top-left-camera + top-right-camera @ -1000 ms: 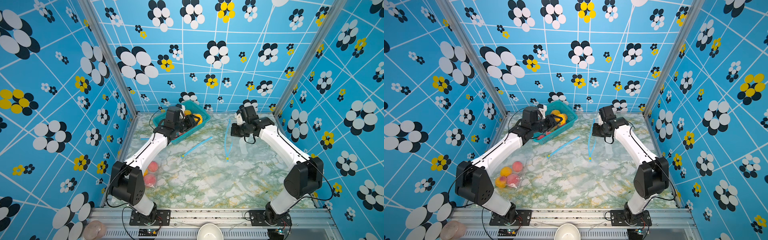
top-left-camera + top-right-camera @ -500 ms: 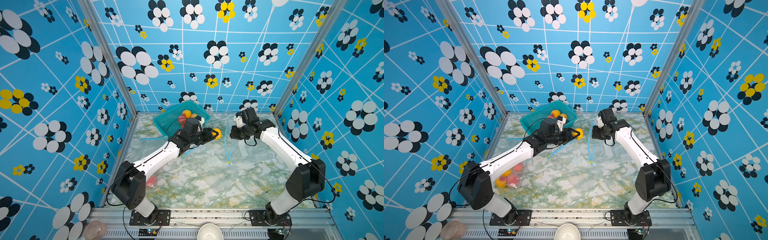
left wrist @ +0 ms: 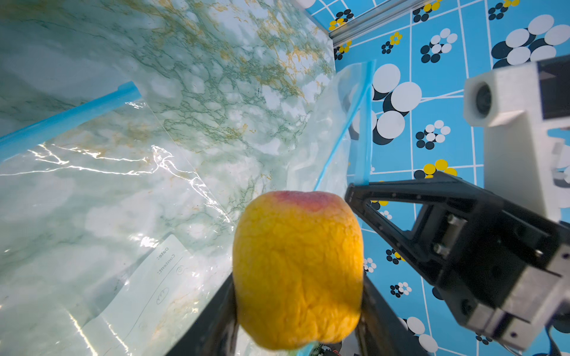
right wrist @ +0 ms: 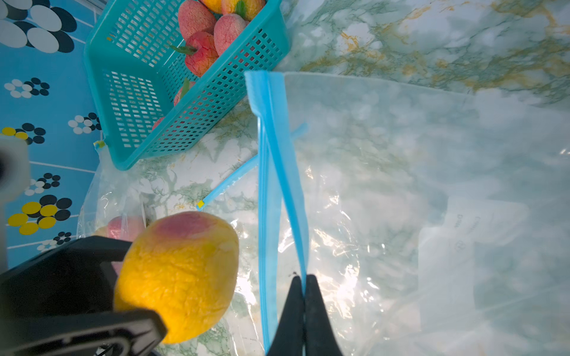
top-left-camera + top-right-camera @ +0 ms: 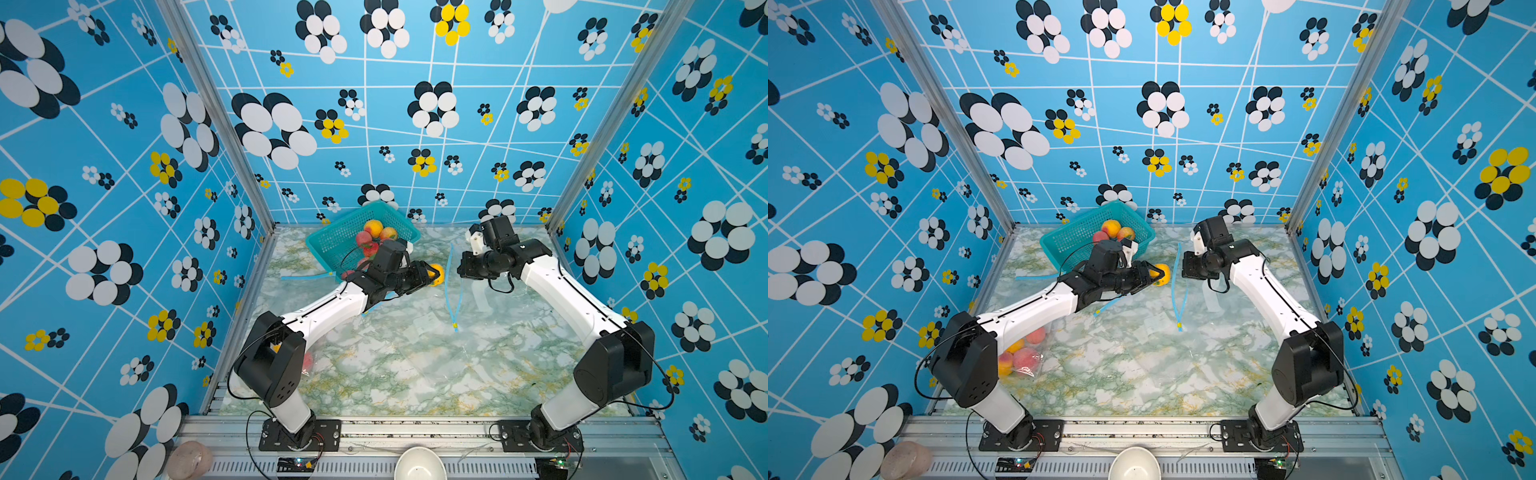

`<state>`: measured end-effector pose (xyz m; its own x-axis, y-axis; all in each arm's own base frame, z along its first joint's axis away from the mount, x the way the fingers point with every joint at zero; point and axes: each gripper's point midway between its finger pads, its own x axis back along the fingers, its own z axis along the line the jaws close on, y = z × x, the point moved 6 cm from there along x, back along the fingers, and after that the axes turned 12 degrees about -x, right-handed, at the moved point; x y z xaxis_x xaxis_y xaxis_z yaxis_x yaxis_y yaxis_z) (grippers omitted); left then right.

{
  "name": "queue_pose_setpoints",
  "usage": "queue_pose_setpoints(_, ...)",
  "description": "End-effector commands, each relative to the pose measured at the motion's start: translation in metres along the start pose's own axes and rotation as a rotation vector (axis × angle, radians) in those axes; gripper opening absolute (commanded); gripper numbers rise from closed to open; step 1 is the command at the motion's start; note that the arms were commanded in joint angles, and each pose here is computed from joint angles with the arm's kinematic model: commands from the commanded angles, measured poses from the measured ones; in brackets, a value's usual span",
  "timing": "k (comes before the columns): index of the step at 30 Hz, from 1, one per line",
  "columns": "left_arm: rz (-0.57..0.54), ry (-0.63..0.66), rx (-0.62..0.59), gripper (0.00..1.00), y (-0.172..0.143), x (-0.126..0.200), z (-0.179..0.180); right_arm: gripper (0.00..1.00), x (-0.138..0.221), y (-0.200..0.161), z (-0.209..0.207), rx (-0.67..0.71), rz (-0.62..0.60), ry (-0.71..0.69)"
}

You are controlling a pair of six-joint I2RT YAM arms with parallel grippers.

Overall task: Place the peach in a zip-top bag and seal the zipper
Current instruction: Place the peach in the zipper food storage bag.

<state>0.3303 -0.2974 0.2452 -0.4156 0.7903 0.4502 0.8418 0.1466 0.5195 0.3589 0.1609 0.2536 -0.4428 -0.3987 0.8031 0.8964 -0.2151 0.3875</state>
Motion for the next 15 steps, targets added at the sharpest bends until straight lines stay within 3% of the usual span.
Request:
queue_pose_setpoints(1,-0.053,-0.052,-0.073,0.55,0.012,0.020,-0.028,0.00,-0.004,0.010,0.007,0.001,-0.008,0.009)
queue_pose_setpoints(9,-0.012,-0.116,-0.034,0.54,-0.001,-0.001,-0.028,0.00,0.003,0.011,0.021,0.004,-0.006,0.069)
queue_pose_setpoints(15,0.025,-0.069,-0.031,0.53,-0.010,-0.020,-0.015,0.00,0.017,0.005,0.025,0.003,-0.013,0.108)
